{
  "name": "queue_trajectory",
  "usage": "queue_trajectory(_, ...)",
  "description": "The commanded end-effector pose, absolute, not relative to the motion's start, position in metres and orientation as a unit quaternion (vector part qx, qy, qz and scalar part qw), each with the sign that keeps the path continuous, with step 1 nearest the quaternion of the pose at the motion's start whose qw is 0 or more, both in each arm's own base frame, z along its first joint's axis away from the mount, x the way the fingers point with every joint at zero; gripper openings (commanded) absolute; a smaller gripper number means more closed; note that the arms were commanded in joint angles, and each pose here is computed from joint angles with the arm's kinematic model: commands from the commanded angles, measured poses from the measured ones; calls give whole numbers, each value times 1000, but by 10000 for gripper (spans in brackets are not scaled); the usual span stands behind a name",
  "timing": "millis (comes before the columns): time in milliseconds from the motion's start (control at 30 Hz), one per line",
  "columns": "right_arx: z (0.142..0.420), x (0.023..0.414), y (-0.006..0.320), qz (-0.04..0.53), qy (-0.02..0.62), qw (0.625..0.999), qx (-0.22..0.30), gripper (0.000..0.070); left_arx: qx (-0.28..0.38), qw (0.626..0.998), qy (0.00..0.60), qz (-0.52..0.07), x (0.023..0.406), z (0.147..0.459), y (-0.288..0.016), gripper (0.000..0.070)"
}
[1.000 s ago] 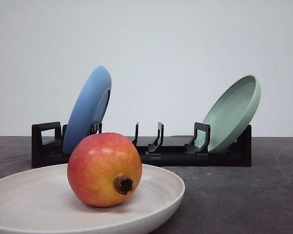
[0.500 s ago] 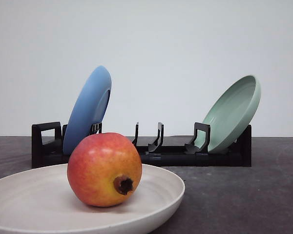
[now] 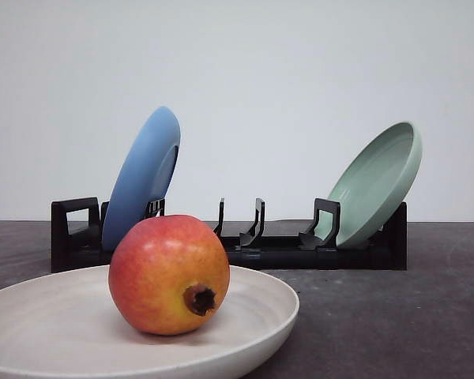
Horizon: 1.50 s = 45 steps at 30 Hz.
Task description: Place pomegranate in white plate
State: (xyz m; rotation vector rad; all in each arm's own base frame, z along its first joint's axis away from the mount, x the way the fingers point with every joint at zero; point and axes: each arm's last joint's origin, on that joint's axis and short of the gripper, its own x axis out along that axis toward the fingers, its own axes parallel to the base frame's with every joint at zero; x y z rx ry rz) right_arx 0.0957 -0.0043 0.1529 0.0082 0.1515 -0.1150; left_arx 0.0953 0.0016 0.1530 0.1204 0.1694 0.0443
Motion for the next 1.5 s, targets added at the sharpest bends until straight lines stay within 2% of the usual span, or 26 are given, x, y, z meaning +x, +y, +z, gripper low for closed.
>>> queue_trajectory(0, 152, 96, -4, -58, 74, 996, 8, 0, 65, 993, 91, 22, 96, 149, 2, 0)
queue_trajectory(1467, 152, 96, -4, -58, 74, 996, 8, 1, 65, 993, 91, 22, 96, 149, 2, 0)
